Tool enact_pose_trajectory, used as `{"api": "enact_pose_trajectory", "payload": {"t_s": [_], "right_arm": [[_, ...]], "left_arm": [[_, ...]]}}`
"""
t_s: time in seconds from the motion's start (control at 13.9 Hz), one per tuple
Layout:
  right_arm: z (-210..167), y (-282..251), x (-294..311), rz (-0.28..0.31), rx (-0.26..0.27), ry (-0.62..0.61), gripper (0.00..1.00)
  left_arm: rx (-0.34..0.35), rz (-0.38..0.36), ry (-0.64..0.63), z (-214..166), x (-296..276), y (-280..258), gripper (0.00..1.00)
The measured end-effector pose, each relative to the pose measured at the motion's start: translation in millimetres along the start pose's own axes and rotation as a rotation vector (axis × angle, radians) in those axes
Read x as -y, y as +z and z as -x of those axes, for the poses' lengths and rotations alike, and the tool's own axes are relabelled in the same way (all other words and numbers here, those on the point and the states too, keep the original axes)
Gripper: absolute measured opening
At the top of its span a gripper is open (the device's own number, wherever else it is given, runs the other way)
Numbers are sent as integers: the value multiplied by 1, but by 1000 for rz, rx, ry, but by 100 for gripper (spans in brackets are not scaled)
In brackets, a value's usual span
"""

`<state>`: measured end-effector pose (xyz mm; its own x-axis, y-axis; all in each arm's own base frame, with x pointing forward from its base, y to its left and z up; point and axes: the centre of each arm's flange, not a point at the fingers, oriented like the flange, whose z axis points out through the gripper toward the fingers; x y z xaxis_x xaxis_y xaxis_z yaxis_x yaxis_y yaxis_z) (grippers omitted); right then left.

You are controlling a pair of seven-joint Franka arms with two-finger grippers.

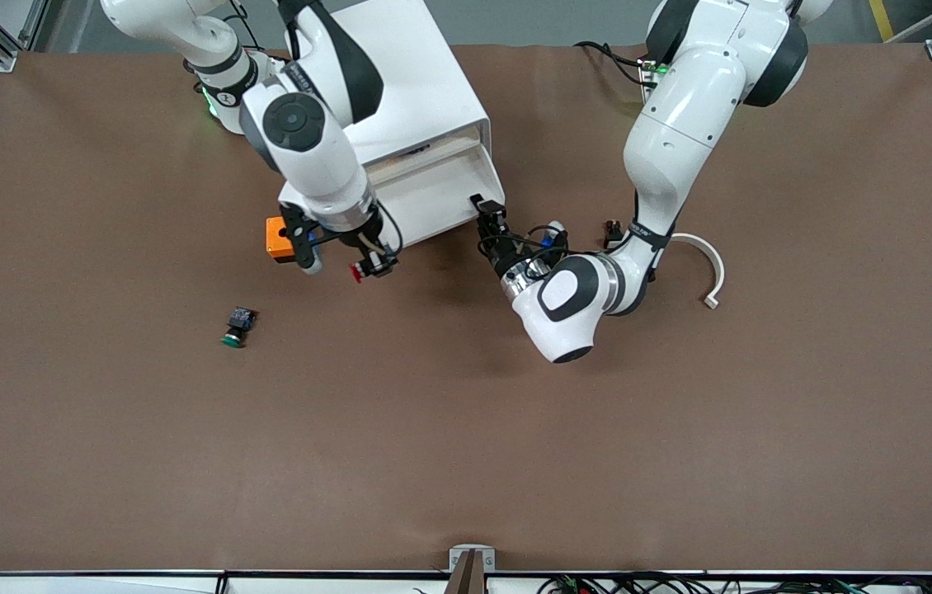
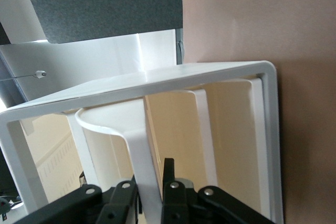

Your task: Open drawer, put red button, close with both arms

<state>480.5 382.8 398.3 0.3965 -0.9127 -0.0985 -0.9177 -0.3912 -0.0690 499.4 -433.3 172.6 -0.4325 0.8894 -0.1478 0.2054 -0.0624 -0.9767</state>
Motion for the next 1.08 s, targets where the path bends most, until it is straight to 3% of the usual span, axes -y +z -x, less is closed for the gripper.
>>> {"api": "enact_pose_trajectory", "payload": {"t_s": [0.43,0.93,1.08], "right_arm": [[67,14,-25,55,-3,-18,41],[87,47,-36,116,-26,-8,41],[97,53,-40,123,-30,-2,41]], "left_arm": [[35,14,13,-4,-1,-17,17],[58,27,25,-7,-3,-27,22],[71,46,25,-7,-5,-30,42]]}}
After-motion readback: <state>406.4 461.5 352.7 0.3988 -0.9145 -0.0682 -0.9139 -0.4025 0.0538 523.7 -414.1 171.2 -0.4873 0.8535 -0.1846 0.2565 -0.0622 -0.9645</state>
